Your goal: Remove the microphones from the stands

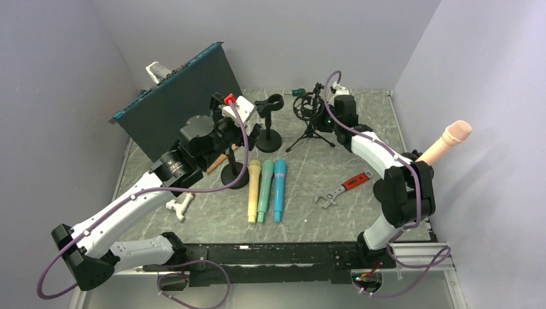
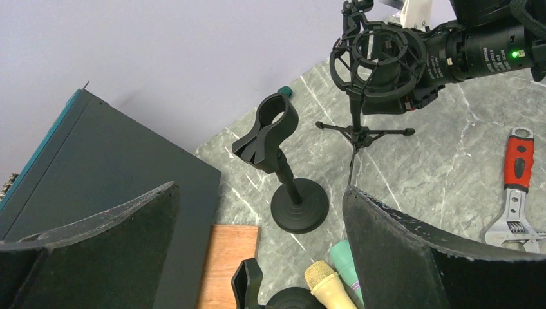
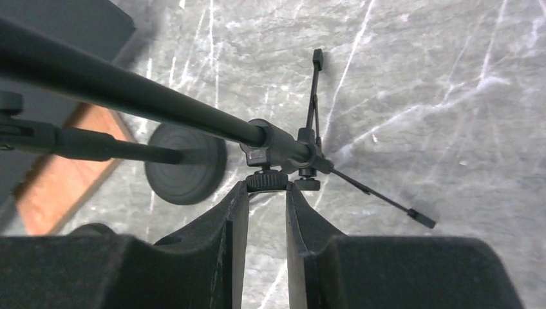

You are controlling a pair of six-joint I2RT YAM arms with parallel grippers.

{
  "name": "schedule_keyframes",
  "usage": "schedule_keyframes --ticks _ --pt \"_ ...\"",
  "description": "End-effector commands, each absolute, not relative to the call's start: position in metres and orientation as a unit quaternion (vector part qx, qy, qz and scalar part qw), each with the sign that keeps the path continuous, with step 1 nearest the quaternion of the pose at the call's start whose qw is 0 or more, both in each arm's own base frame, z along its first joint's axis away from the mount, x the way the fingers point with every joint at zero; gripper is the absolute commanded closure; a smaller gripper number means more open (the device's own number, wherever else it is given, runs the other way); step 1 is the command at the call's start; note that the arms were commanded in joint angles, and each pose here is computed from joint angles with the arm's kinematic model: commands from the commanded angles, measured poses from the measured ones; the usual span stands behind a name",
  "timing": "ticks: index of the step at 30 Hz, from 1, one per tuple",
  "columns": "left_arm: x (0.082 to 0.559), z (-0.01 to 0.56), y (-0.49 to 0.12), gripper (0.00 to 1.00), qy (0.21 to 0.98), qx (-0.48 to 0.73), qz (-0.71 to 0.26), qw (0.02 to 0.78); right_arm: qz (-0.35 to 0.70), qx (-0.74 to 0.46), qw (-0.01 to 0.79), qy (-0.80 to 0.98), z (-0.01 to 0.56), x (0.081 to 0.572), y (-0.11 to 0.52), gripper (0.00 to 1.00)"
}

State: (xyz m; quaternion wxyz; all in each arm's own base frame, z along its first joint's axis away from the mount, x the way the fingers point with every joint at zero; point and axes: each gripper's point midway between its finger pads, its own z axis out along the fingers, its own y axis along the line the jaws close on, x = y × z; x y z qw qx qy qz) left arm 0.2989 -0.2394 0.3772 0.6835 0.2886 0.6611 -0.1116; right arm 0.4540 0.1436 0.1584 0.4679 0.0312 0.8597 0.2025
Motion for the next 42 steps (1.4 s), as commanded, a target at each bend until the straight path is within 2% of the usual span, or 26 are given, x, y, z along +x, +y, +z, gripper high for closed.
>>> schedule_keyframes --ticks 1,4,10,14,23,29,32,38,42 --pt "0.297 0.401 -0.240 0.01 0.645 0.277 -0.121 0.702 0.115 0.007 0.532 0.839 0.197 0.460 0.120 0.80" --pt "0.297 0.400 -0.240 0.01 0.645 0.278 -0.121 0.701 0.159 -0.007 0.539 0.827 0.205 0.456 0.131 0.65" --pt "0.297 0.401 -0.240 0.01 0.645 0.277 -0.120 0.702 0.321 0.041 0.509 0.797 0.205 0.452 0.130 0.48" --pt "0.296 0.404 -0.238 0.01 0.642 0.275 -0.122 0.705 0.405 0.072 0.477 0.777 0.202 0.450 0.129 0.46" --pt "0.295 0.404 -0.239 0.01 0.642 0.277 -0.123 0.704 0.459 0.095 0.437 0.768 0.194 0.453 0.140 0.46" --pt "0.295 0.403 -0.239 0.01 0.642 0.277 -0.123 0.704 0.457 0.106 0.425 0.774 0.181 0.454 0.140 0.52" --pt "0.295 0.403 -0.240 0.01 0.643 0.277 -0.124 0.703 0.411 0.113 0.435 0.793 0.178 0.455 0.130 0.52" --pt "0.295 0.401 -0.242 0.01 0.644 0.280 -0.126 0.701 0.297 0.120 0.472 0.821 0.198 0.447 0.104 0.37" --pt "0.296 0.399 -0.244 0.01 0.646 0.281 -0.127 0.698 0.236 0.118 0.492 0.830 0.218 0.437 0.089 0.31"
